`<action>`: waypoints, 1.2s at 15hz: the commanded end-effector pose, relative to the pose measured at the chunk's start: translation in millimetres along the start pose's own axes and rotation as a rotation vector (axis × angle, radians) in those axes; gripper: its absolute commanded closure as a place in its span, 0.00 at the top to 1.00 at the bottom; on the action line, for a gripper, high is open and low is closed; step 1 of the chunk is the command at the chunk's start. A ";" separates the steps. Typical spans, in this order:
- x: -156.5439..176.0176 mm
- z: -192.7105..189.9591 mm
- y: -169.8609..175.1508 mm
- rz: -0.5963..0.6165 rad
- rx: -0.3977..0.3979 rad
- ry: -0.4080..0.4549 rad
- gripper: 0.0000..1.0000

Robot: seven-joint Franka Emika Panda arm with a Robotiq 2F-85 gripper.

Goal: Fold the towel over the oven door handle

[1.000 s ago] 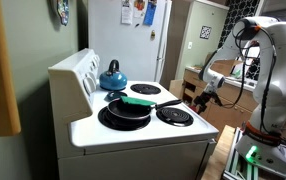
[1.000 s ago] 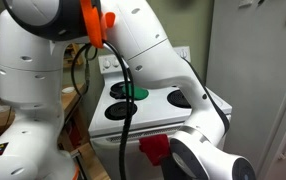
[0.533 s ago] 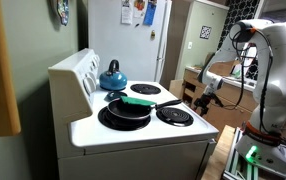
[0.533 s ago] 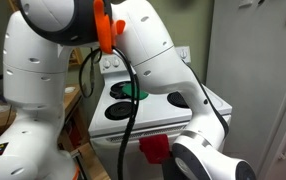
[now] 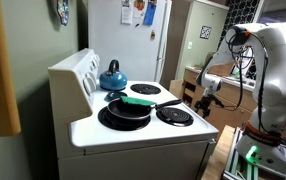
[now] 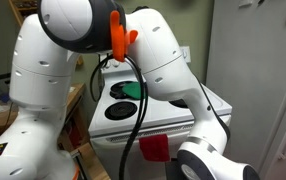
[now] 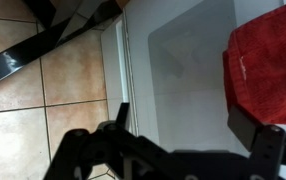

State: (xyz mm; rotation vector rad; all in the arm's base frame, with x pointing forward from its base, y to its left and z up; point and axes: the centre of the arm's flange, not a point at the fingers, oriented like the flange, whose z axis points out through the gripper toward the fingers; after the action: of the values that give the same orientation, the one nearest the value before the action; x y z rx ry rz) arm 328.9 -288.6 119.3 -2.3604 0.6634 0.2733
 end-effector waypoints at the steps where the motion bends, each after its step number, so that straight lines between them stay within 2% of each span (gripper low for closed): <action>1: -12.1 -24.6 -5.4 -0.005 -0.016 0.042 1.00; 6: -45.1 -58.8 -41.0 -0.099 -0.033 0.092 1.00; 12: -84.4 -92.8 -81.8 -0.175 -0.015 0.186 1.00; 14: -95.0 -104.6 -96.2 -0.232 -0.020 0.220 1.00; 16: -105.9 -114.8 -110.1 -0.279 0.008 0.251 1.00; 17: -77.7 -107.6 -97.3 -0.241 0.000 0.223 1.00; 18: -81.4 -112.6 -102.7 -0.252 0.001 0.238 1.00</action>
State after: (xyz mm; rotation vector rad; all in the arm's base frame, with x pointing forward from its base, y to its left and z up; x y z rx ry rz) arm 316.2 -263.2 289.9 -2.4658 0.4651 -0.1208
